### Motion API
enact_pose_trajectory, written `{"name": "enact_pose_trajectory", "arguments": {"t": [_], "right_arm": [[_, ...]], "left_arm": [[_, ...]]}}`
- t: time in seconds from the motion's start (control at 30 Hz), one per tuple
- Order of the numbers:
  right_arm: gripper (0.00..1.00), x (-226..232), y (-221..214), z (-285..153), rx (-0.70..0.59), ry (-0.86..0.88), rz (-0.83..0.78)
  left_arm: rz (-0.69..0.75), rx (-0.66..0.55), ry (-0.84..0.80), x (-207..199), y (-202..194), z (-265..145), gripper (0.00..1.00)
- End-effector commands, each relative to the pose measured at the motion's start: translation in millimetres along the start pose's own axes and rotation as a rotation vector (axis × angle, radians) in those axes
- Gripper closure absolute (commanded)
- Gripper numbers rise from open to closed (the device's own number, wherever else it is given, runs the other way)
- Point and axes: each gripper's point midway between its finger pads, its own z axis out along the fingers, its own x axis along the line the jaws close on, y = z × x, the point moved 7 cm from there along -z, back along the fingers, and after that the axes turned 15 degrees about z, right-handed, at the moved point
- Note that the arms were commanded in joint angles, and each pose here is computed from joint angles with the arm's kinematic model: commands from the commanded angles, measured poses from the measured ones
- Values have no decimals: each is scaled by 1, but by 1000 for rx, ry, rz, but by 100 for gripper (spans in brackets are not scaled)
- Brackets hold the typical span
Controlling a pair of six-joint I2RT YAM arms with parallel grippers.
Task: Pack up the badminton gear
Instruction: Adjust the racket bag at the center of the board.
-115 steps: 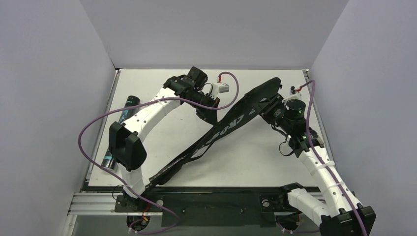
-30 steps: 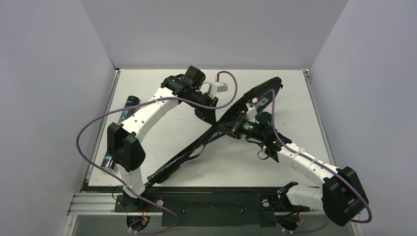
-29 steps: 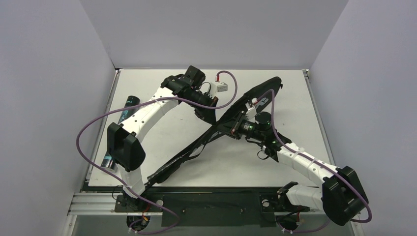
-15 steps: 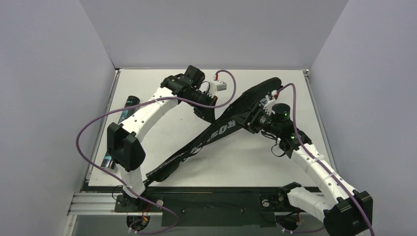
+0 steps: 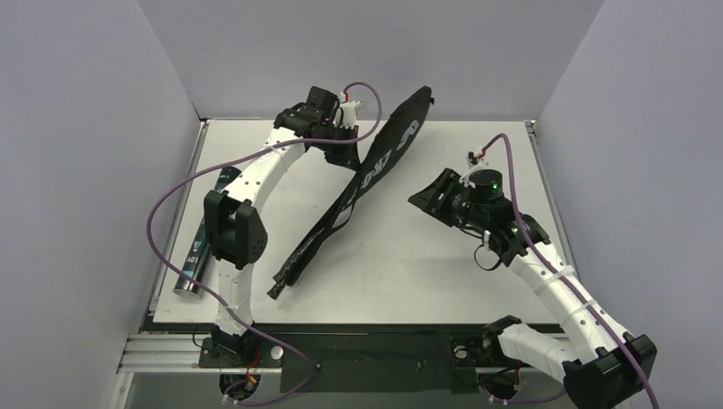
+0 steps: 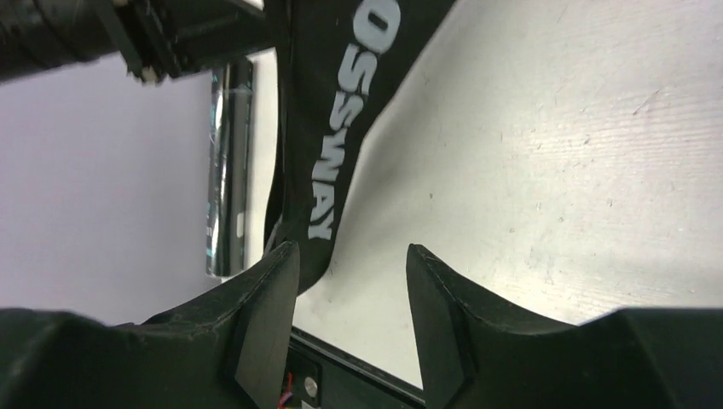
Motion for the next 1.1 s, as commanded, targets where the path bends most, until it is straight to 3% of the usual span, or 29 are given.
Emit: {"name": "enact_pose_trajectory", "arguments": {"t": [0.0,0.27,0.5,1.07], "right_arm": [[54,10,-13,6,28,-14,-88],[48,29,-51,42,140,-35,-246],[47,64,-77,71,209,52,-318],[47,62,-103,116,154,-119,-538]], "left_arm": [[-47,-130,65,5,35,-7,100],[-184,-160,105,5,37,-10,100],[-253,-167,78,-8,28,-21,100],[-334,-162,35,-19,12,-27,100]]}}
